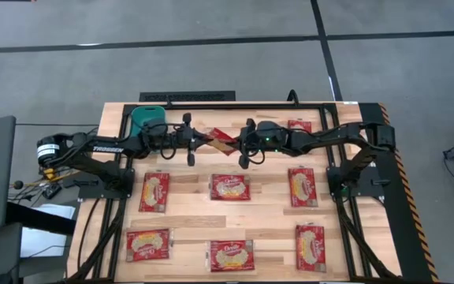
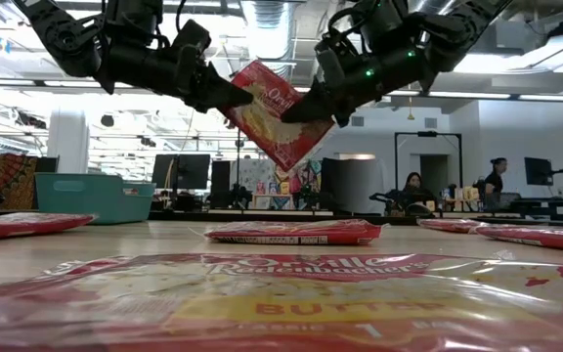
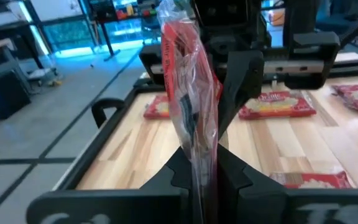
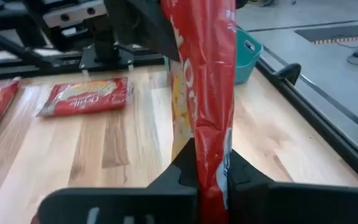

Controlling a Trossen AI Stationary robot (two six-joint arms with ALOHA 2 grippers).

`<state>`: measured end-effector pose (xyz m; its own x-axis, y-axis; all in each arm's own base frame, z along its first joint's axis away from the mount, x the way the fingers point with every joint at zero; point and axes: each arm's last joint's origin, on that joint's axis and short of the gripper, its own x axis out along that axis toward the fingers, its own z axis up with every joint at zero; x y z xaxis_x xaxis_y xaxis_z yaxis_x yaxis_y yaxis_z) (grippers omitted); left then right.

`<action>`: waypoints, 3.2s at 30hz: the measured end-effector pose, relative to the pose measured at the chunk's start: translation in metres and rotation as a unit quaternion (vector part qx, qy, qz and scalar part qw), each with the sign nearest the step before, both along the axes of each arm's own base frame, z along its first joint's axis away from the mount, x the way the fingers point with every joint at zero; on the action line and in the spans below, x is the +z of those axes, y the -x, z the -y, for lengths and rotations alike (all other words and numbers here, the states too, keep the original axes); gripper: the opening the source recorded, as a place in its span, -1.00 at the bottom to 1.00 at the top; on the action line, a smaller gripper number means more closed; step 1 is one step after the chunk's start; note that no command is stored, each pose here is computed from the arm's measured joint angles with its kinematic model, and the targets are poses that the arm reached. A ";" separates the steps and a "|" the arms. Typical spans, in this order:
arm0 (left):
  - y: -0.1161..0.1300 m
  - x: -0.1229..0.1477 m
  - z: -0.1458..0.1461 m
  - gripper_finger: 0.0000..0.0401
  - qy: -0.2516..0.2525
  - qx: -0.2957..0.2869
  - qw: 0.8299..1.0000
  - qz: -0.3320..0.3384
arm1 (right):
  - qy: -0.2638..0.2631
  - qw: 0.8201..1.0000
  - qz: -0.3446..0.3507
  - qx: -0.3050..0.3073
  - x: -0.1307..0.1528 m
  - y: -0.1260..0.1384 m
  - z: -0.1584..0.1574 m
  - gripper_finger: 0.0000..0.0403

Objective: Sort popcorn bags into baskets
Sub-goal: Put the red popcorn bag in the blue bin

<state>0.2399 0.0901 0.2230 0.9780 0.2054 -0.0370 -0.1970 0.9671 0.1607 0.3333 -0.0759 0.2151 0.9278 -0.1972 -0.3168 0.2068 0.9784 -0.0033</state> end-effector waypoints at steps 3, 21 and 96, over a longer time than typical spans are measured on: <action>0.000 -0.003 0.000 -0.84 0.007 0.006 1.000 -0.018 | 0.015 0.999 -0.026 0.011 0.001 0.003 -0.001 -0.88; -0.016 0.019 -0.005 0.00 0.033 -0.030 0.990 -0.131 | 0.065 0.967 -0.237 0.066 0.049 -0.004 -0.006 -0.88; 0.074 0.022 0.015 -0.99 0.078 0.362 0.929 0.018 | -0.001 0.967 -0.221 -0.127 0.053 0.005 0.024 -0.09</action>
<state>0.1662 0.0751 0.2447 0.5866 0.8048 -0.0908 -0.8076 0.5897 0.0100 0.3281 -0.1001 0.2678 0.6236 -0.4009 -0.6712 0.4197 0.8960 -0.1452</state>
